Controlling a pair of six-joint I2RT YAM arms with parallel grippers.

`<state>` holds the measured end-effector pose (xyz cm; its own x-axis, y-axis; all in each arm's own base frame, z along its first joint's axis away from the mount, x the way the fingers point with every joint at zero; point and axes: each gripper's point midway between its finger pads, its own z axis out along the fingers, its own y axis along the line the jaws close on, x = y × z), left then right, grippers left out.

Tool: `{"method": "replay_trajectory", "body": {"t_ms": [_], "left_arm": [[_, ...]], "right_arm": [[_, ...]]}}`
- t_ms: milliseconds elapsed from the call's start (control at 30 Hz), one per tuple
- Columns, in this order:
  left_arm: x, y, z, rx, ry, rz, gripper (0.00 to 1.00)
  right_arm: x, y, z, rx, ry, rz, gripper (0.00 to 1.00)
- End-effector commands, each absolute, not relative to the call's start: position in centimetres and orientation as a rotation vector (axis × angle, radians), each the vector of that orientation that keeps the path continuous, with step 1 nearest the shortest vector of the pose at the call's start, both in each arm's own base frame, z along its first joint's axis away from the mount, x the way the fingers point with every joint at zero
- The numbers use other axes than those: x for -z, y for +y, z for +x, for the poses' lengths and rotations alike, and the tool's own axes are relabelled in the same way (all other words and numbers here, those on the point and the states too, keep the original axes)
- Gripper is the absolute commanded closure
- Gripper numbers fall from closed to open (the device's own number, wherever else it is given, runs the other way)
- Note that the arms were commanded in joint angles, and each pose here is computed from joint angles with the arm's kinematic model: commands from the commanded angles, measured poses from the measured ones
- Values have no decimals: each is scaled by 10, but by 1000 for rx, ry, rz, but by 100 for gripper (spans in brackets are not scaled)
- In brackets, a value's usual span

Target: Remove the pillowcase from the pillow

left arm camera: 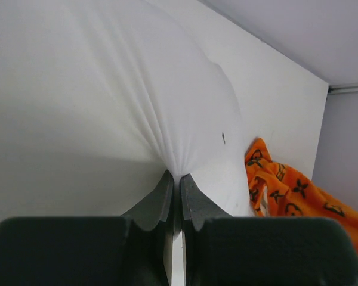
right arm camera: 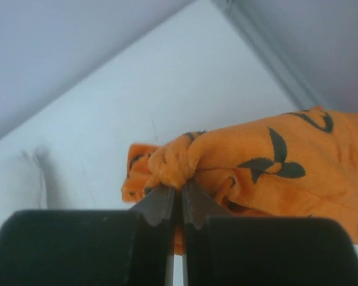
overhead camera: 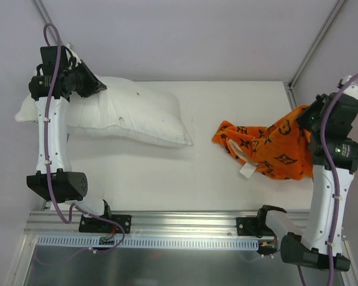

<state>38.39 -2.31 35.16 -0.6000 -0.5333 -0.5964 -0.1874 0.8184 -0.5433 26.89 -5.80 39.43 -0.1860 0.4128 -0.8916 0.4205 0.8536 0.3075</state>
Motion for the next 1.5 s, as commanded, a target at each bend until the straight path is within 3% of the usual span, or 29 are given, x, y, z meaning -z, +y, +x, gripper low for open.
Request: {"method": "replay_trajectory", "body": {"t_ms": [0, 200, 267, 333, 367, 400, 467, 500, 533, 600, 633, 1033, 1467], "left_arm": [[-399, -43, 400, 675, 2047, -500, 100], [-351, -53, 404, 718, 2108, -585, 100], [-326, -62, 400, 752, 2136, -602, 100], [-298, -78, 394, 778, 2190, -601, 100], [-293, -85, 396, 793, 2194, -582, 100], [-281, -89, 398, 801, 2227, -580, 100], [-276, -107, 398, 849, 2265, -528, 83], [-276, -113, 397, 881, 2275, -496, 56], [-280, -117, 399, 890, 2275, -471, 36], [-286, -120, 400, 893, 2262, -428, 4], [-293, -122, 398, 892, 2250, -390, 1], [-298, -155, 335, 938, 2251, -52, 1], [-280, -158, 272, 930, 2235, 96, 1]], "right_arm": [[-345, -24, 300, -205, 1938, 544, 99], [-243, 30, 314, -468, 2261, 401, 98], [-219, 28, 309, -433, 2347, 408, 95], [-212, 22, 306, -387, 2356, 424, 53], [-213, 22, 303, -381, 2351, 418, 25], [-214, 20, 302, -369, 2346, 419, 18], [-221, 20, 299, -361, 2335, 410, 7], [-223, 18, 297, -347, 2332, 407, 6], [-224, 17, 296, -338, 2328, 410, 5], [-227, 10, 287, -286, 2310, 425, 2], [-227, 6, 284, -259, 2304, 439, 2], [-169, 5, 228, -198, 2338, 458, 3], [-208, -6, 213, -125, 2201, 474, 4]]}}
